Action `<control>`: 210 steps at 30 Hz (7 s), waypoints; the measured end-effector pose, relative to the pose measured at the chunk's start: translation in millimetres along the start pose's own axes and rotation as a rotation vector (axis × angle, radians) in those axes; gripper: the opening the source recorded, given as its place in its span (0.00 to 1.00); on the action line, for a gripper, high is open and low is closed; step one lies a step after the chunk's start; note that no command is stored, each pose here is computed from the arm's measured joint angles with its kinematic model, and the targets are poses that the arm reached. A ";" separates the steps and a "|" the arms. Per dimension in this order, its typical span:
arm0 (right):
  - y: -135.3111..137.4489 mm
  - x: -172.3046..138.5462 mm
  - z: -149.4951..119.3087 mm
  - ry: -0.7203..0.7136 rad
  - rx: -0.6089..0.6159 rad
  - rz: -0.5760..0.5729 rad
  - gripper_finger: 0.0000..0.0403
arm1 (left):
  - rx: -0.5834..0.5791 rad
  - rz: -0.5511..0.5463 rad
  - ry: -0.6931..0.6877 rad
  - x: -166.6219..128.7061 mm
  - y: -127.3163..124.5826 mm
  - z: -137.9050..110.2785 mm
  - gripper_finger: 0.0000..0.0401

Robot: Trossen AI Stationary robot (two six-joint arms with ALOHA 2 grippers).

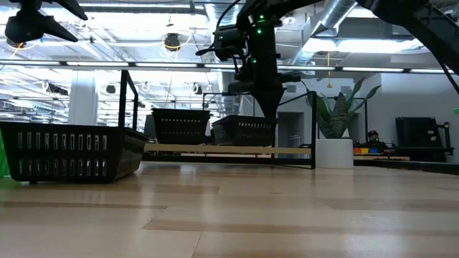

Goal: Stack baskets on shelf by color
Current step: Adjust the black bins, then stack the black basket on the right black basket

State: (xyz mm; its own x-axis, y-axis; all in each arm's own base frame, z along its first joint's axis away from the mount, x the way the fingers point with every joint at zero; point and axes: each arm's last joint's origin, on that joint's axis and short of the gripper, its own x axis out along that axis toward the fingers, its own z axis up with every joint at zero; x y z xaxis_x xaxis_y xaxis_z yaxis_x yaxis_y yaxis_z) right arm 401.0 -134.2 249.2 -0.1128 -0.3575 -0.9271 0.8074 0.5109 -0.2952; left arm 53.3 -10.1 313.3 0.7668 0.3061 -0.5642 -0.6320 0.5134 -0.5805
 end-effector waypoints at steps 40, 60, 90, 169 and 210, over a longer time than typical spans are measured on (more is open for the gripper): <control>12.4 13.3 27.4 -0.120 -0.012 0.321 0.02 | 0.007 0.023 -0.006 -0.1 2.6 -0.1 0.56; 44.8 -101.7 3.9 -0.323 -0.114 0.557 0.29 | 0.002 0.022 0.005 -0.1 2.6 -0.4 0.56; 231.1 -25.2 -107.5 -0.062 -0.003 0.717 0.51 | 0.058 0.004 0.116 -0.2 2.0 -3.6 0.56; -24.6 -45.9 34.6 -0.157 0.252 0.701 0.16 | -0.001 0.027 -0.041 0.0 2.5 0.9 0.56; 81.6 -100.2 -73.7 -0.565 0.073 0.295 0.33 | 0.071 -0.001 0.143 -0.3 1.9 -4.4 0.56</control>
State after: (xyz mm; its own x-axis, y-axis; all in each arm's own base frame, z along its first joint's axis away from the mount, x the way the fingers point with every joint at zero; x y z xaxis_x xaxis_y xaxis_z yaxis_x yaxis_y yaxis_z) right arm 435.5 0.9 300.9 0.4265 -0.5774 -0.6962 0.7976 0.6030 -0.0114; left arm 51.4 -12.8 309.8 0.7405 0.1904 -0.6445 -0.6177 0.5707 -0.5411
